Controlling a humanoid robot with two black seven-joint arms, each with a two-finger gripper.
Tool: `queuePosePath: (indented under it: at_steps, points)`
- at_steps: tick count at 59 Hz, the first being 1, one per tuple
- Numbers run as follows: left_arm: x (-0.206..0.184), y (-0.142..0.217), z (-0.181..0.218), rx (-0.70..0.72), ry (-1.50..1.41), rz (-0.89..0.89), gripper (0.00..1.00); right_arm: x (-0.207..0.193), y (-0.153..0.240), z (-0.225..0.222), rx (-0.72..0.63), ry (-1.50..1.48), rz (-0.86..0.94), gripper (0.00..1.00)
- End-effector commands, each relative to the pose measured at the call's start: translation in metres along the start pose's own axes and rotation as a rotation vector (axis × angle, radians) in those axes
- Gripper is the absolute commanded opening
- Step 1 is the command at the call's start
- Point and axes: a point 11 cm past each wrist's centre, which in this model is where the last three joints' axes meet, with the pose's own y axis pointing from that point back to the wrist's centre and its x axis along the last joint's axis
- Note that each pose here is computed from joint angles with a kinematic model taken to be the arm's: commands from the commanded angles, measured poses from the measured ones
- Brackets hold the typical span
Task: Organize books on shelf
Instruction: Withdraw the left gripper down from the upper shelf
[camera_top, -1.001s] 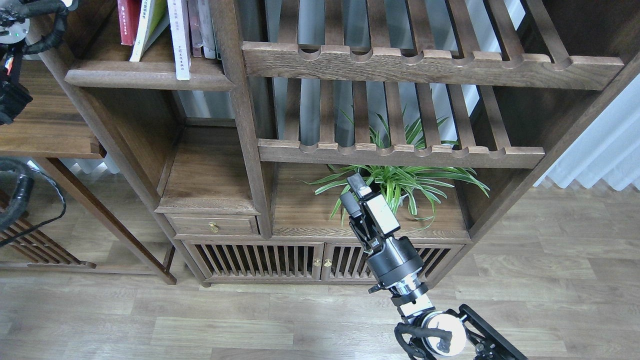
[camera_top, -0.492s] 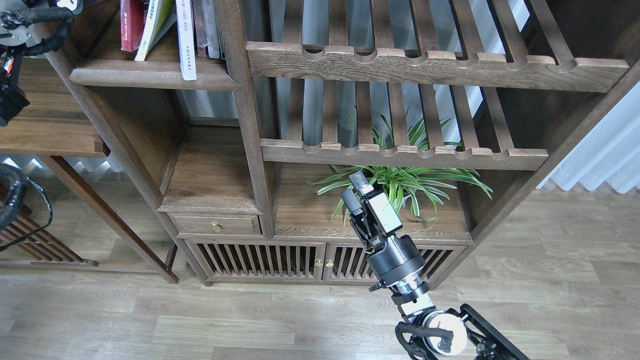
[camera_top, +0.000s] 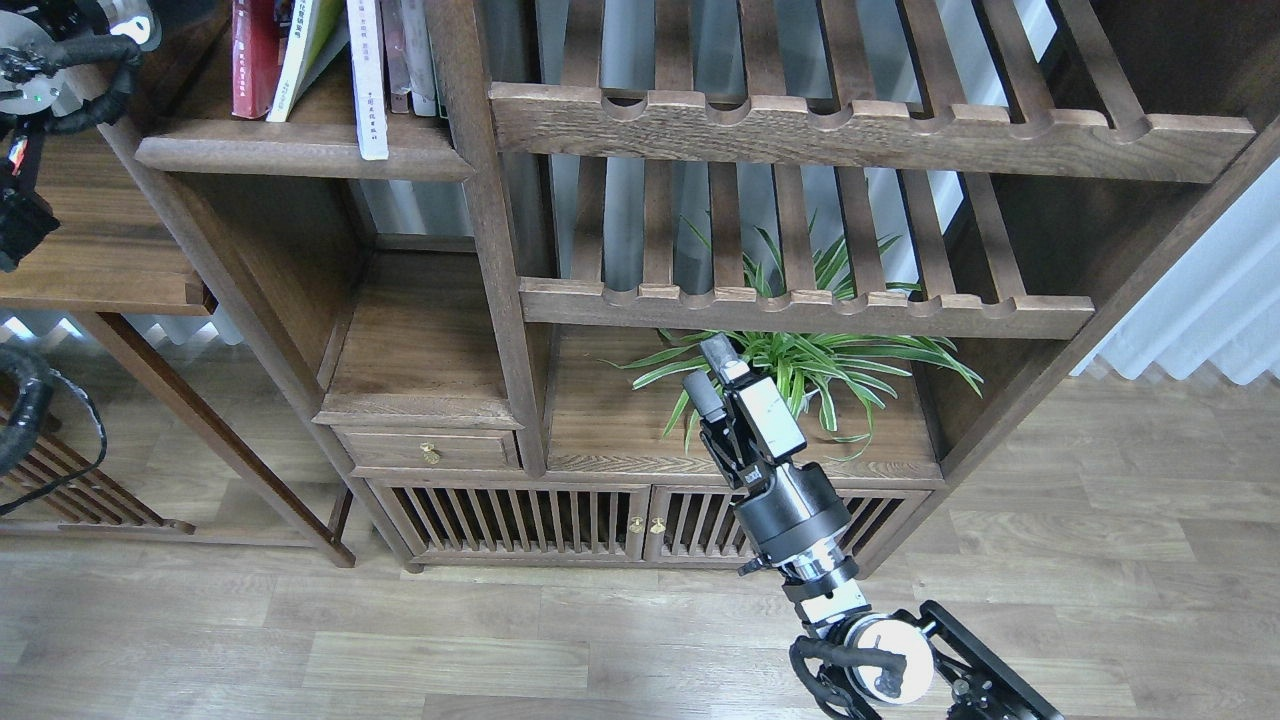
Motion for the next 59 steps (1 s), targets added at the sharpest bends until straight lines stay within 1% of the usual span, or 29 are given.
queuePosePath:
  at_steps: [1, 11, 16, 19, 26, 43, 53, 59]
  points:
    - [-0.009, -0.001, 0.0, -0.013, 0.007, -0.031, 0.43, 0.0, 0.0, -0.001, 0.002, 0.0, -0.002, 0.99]
    - [-0.02, -0.003, 0.005, -0.034, 0.006, -0.068, 0.47, 0.0, 0.0, -0.001, 0.002, -0.001, -0.002, 0.99]
    - [-0.022, -0.001, 0.011, -0.052, 0.014, -0.085, 0.51, 0.0, 0.0, -0.001, 0.004, -0.001, -0.003, 0.99]
    - [-0.015, 0.009, 0.018, -0.066, -0.002, -0.081, 0.53, 0.0, 0.0, -0.004, 0.013, 0.002, -0.002, 0.99]
    - [0.002, 0.027, 0.011, -0.058, -0.02, -0.061, 0.56, -0.001, 0.0, -0.004, 0.014, 0.002, -0.004, 0.99]
    - [0.031, 0.076, -0.016, -0.047, 0.0, -0.045, 0.56, 0.0, 0.001, -0.003, 0.01, 0.0, 0.001, 0.99]
    - [0.035, 0.093, -0.023, -0.063, 0.015, -0.049, 0.57, 0.0, 0.0, -0.001, 0.001, 0.0, 0.003, 0.99]
    - [0.031, 0.096, -0.023, -0.073, 0.012, -0.062, 0.57, 0.004, 0.001, 0.0, 0.004, 0.002, 0.035, 0.99]
